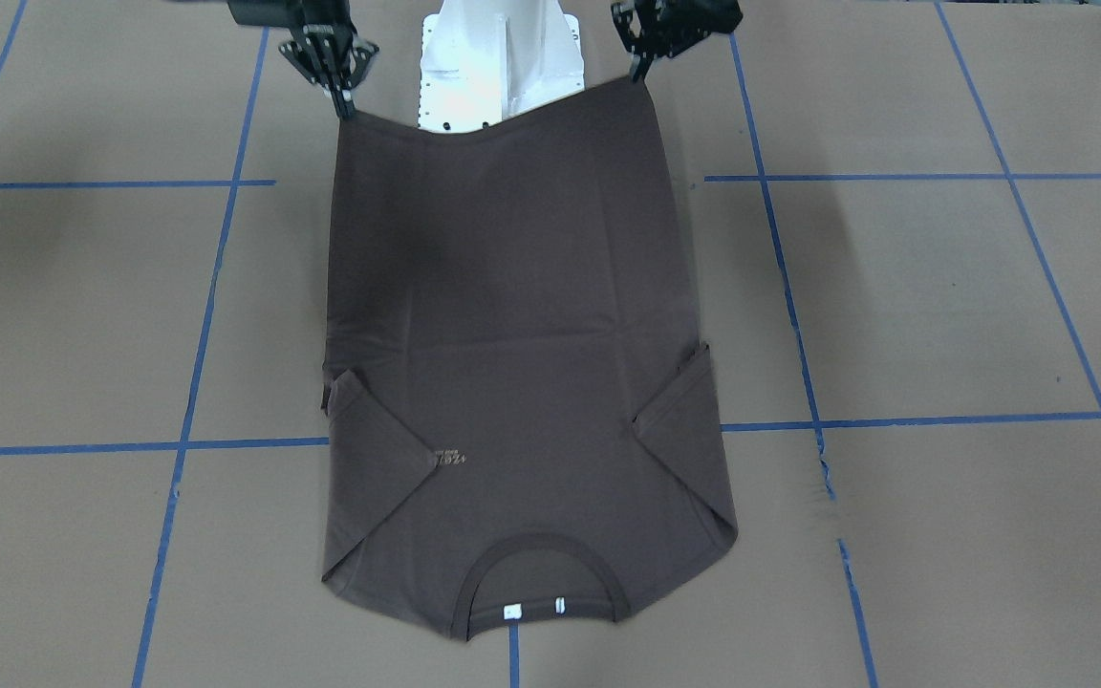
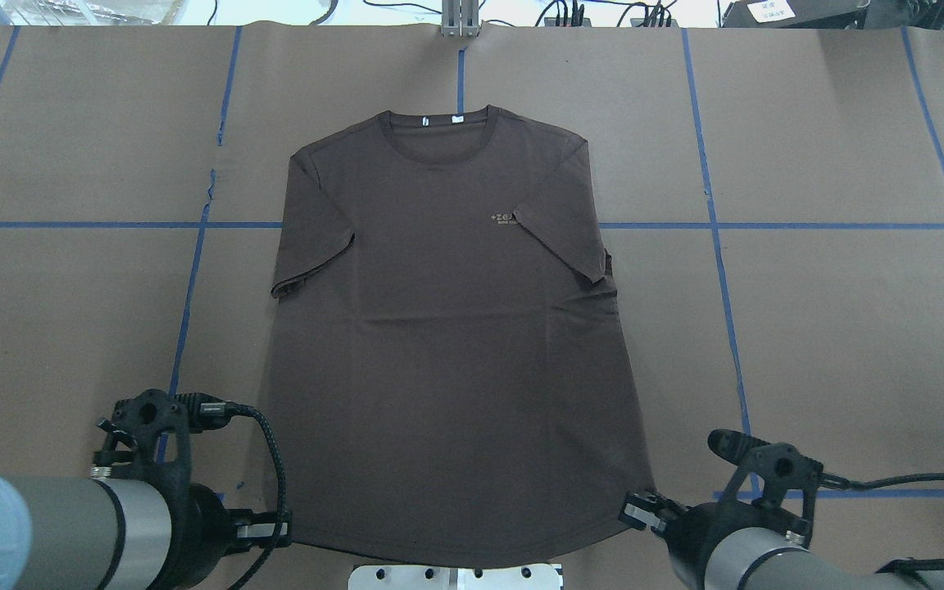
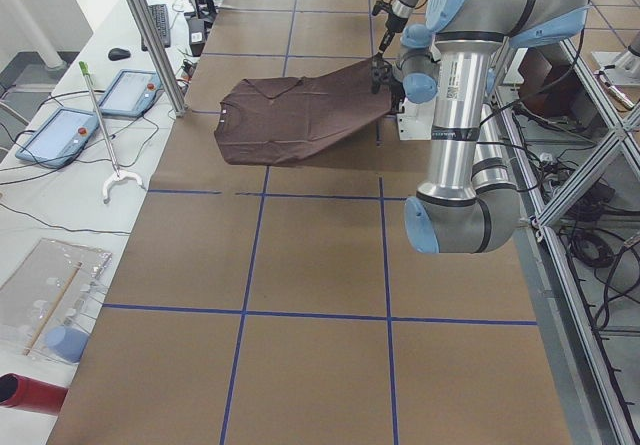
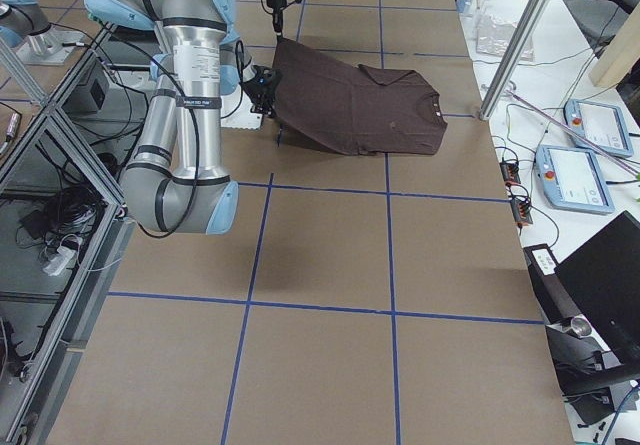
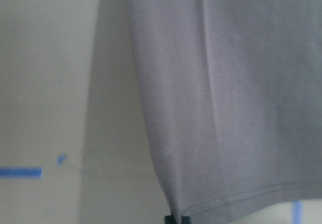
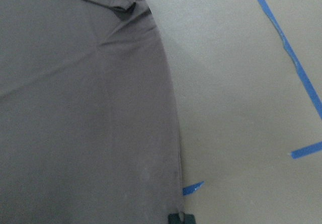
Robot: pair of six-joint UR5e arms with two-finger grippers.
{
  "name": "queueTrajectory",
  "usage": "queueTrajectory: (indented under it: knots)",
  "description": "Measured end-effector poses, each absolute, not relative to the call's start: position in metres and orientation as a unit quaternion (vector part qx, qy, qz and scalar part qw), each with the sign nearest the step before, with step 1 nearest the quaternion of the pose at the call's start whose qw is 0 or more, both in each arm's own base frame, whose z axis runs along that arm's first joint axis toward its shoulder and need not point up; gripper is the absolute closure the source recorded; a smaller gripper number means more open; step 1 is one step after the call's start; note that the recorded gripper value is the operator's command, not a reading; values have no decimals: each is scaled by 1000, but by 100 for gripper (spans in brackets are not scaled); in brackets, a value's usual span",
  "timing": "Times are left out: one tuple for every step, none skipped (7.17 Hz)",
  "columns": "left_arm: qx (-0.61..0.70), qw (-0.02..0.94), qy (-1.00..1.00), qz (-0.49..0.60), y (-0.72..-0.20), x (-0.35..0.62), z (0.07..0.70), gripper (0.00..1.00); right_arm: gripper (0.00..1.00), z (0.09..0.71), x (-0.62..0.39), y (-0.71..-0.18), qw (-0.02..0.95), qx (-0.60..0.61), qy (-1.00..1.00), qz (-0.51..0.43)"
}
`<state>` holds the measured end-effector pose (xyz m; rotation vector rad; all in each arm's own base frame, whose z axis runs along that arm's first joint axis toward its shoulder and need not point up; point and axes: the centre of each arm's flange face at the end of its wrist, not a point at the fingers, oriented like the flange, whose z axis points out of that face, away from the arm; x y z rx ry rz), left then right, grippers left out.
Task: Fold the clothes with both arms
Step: 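Lift the hem with both grippers and fold it over toward the collar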
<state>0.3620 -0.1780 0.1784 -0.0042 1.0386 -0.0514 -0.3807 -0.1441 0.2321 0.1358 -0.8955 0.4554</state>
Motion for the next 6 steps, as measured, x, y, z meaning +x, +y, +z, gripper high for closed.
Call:
queueTrajectory:
  knots:
    - [-17,863,505,-23,-179,330,151,100,100,206,-349,-144,874,47,-435,213]
    - [-24,861,507,-23,-184,312,140,100,100,192,-334,-147,874,36,-435,214]
    - [-15,863,505,-16,-193,307,137,100,100,184,-330,-155,874,35,-433,218]
    - [13,868,496,-7,-213,307,139,100,100,176,-333,-172,873,44,-433,219]
    - [49,876,480,-2,-244,307,143,100,100,169,-337,-198,872,60,-431,223]
    - [80,885,458,-5,-281,306,150,100,100,164,-345,-236,874,76,-420,233]
